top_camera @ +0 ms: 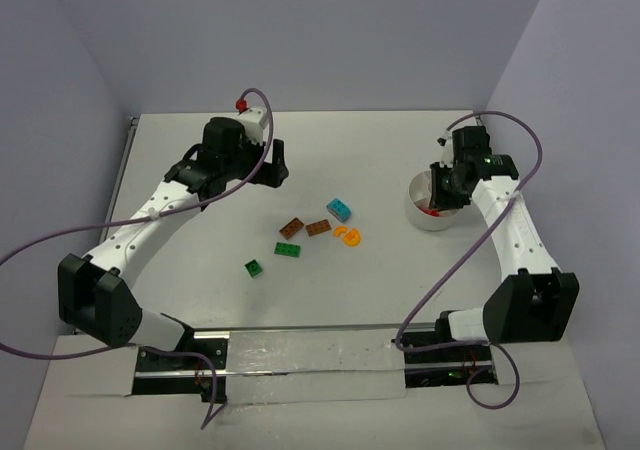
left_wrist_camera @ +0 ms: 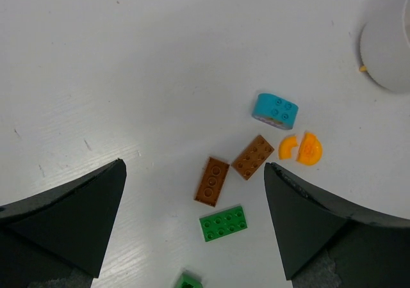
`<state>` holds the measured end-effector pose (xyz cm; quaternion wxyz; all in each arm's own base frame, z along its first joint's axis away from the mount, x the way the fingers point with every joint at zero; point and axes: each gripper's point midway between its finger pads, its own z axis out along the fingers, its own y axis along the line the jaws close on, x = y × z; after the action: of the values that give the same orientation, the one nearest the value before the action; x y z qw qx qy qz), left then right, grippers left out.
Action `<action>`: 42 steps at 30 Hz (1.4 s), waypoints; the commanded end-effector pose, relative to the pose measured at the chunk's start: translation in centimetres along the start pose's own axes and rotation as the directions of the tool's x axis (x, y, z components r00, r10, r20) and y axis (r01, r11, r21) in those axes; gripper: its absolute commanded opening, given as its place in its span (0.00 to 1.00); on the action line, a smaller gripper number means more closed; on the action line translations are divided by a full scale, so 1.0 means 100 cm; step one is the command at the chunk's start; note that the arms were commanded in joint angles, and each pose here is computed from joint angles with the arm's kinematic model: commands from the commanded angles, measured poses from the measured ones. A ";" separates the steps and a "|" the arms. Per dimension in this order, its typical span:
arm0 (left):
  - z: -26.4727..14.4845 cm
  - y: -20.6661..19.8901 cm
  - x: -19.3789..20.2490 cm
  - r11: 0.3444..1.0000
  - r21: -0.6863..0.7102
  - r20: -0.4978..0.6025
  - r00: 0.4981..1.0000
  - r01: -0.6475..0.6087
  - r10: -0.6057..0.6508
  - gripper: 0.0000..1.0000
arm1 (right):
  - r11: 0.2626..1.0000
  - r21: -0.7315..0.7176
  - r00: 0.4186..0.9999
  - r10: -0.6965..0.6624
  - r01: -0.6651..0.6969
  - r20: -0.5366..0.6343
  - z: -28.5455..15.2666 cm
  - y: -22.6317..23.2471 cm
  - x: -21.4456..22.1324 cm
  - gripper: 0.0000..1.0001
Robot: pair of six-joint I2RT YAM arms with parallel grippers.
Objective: Sort the legos into containers by color
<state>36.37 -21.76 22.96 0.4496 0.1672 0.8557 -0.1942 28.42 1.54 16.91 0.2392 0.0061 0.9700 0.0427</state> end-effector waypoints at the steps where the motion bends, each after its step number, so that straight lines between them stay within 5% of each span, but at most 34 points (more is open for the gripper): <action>1: -0.003 0.003 -0.018 0.999 -0.034 0.033 0.999 0.016 -0.015 0.99 | 0.989 0.132 0.997 0.069 -0.072 0.021 0.001 -0.029 -0.018 0.00; 20: 0.007 0.005 -0.011 0.999 -0.035 0.015 1.000 0.019 -0.019 0.99 | 0.979 0.168 0.992 0.121 -0.114 -0.032 0.031 -0.040 -0.027 0.07; 34: 0.020 0.000 0.006 0.997 0.031 -0.080 0.995 -0.064 0.066 0.99 | 0.981 0.160 0.992 0.118 -0.111 -0.035 0.036 -0.039 -0.029 0.59; 38: 0.024 -0.017 0.010 0.977 0.155 -0.082 0.984 -0.145 0.159 0.99 | 0.986 0.128 0.994 0.111 -0.109 -0.015 0.026 -0.033 -0.033 0.69; 42: 0.033 -0.045 0.024 0.877 0.352 -0.087 0.921 -0.329 0.380 0.97 | 0.995 0.037 0.995 0.087 -0.088 0.038 0.006 -0.015 -0.046 0.87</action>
<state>36.34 -23.57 19.05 0.3856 0.2710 0.8594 -0.1985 31.56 -1.28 13.95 0.1892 0.0690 0.9795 -0.0033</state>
